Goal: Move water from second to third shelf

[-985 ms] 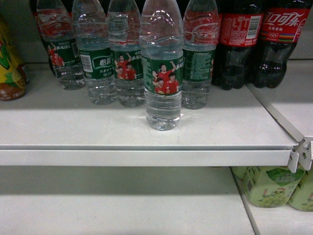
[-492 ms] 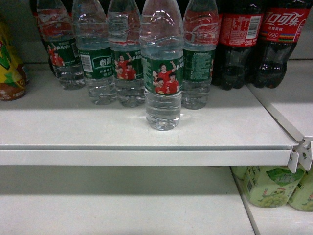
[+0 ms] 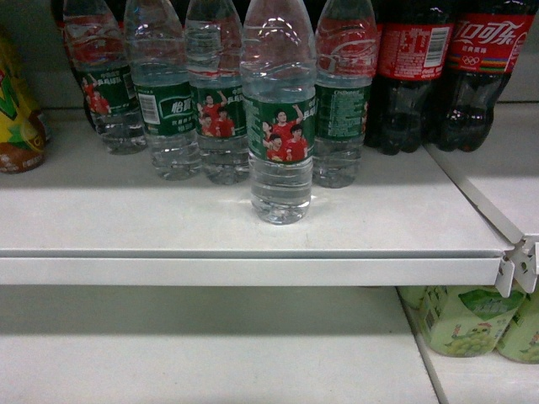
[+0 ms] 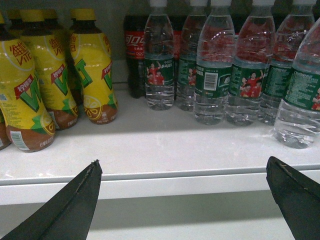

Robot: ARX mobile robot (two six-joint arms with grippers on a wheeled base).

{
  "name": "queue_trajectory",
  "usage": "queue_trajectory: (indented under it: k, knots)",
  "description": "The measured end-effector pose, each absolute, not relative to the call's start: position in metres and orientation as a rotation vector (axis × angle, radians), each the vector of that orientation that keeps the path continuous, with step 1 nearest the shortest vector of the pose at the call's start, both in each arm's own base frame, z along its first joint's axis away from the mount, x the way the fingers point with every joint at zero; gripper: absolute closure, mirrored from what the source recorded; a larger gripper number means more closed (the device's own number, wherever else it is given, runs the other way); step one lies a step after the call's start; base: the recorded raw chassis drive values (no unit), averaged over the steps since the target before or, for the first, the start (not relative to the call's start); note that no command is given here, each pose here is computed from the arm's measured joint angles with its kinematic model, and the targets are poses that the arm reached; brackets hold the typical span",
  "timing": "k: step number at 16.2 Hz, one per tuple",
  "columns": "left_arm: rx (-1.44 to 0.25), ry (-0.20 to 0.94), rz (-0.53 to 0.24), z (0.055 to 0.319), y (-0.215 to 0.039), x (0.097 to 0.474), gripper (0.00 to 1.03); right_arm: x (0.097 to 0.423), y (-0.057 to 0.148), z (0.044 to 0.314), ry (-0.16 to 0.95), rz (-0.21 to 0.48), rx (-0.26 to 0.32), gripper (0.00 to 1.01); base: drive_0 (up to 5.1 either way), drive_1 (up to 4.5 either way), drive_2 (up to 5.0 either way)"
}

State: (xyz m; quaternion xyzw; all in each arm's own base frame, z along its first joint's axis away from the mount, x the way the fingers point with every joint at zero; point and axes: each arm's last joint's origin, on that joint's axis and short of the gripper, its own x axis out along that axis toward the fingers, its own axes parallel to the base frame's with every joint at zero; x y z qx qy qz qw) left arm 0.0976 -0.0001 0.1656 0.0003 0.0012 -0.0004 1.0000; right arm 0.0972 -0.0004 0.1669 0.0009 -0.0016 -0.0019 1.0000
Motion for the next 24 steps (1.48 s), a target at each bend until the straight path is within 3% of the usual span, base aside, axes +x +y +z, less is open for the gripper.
queue_trajectory:
  k: [12, 14, 15, 16, 17, 20, 24]
  knots:
    - [0.001, 0.002, -0.001, 0.166, 0.000, 0.098, 0.05, 0.097, 0.000, 0.167, -0.003, -0.004, 0.002, 0.03, 0.0, 0.00, 0.0]
    - [0.001, 0.002, -0.001, 0.166, 0.000, 0.098, 0.05, 0.103, -0.004, 0.166, 0.129, -0.046, 0.052, 0.03, 0.0, 0.00, 0.0]
    - [0.001, 0.002, -0.001, 0.166, 0.000, 0.098, 0.05, 0.106, -0.008, 0.175, 0.108, -0.060, 0.062, 0.03, 0.0, 0.00, 0.0]
    - [0.001, 0.002, -0.001, 0.166, 0.000, 0.098, 0.05, 0.117, -0.017, 0.213, -0.002, -0.065, 0.057, 0.03, 0.0, 0.00, 0.0]
    - [0.001, 0.002, 0.000, 0.166, 0.000, 0.098, 0.05, 0.150, -0.022, 0.246, -0.033, -0.032, 0.054, 0.03, 0.0, 0.00, 0.0]
    - [0.001, 0.002, -0.001, 0.166, 0.000, 0.098, 0.05, 0.172, 0.004, 0.235, 0.004, 0.093, 0.060, 0.03, 0.0, 0.00, 0.0]
    - [0.001, 0.002, -0.001, 0.166, 0.000, 0.098, 0.05, 0.204, 0.063, 0.207, 0.088, 0.276, 0.042, 0.03, 0.0, 0.00, 0.0]
